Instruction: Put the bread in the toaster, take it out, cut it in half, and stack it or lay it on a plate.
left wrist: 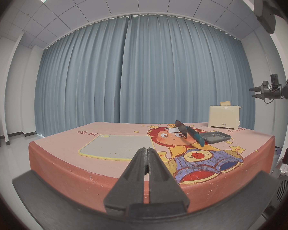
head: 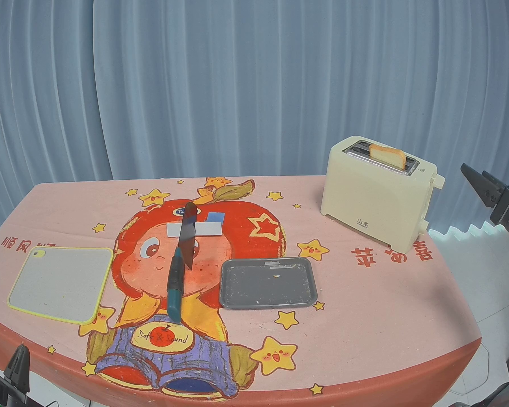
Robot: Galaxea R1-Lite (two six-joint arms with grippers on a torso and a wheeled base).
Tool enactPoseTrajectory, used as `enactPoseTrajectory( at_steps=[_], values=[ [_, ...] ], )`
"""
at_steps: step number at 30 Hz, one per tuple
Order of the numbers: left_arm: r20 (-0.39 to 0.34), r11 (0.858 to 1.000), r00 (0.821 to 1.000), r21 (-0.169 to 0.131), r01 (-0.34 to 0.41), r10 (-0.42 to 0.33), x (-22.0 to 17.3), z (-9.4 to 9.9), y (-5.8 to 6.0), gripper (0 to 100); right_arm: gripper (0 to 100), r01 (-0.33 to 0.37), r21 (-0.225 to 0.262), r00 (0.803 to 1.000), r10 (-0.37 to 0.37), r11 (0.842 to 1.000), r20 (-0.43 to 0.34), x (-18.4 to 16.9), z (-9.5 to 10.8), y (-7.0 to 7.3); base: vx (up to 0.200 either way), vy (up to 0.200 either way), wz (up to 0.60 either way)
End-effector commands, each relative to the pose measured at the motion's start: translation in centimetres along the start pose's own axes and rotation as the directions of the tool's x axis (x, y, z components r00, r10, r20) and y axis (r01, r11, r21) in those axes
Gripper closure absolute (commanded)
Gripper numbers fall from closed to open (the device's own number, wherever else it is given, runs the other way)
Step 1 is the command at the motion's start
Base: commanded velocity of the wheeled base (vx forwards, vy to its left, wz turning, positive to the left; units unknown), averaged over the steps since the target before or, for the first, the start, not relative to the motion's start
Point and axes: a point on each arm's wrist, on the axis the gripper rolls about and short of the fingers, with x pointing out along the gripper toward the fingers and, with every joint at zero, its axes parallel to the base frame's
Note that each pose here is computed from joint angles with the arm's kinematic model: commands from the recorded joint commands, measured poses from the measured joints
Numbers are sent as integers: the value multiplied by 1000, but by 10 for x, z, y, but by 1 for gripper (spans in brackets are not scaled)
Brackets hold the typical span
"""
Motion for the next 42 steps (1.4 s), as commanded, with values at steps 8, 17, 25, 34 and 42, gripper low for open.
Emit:
enactPoseTrajectory(
  at_steps=[8,17,25,34,42],
  values=[
    [-1,1000,1000,0,-1,1,0,-5,0,100,0,-35,-69,995,28,997,-92,-14,36,17,0,0,0],
    [-1,1000,1000,0,0,0,0,-5,0,100,0,-41,-116,989,24,992,-143,-9,42,19,0,0,0],
    [-1,1000,1000,0,-1,1,0,-5,0,100,0,-45,-213,988,13,976,-151,15,38,11,0,0,0],
    [-1,1000,1000,0,0,0,0,-5,0,100,0,-49,-234,986,9,971,-167,41,42,5,0,0,0],
    [-1,1000,1000,0,-1,1,0,-5,0,100,0,-82,-237,976,29,968,-217,57,29,5,0,0,0]
  ],
)
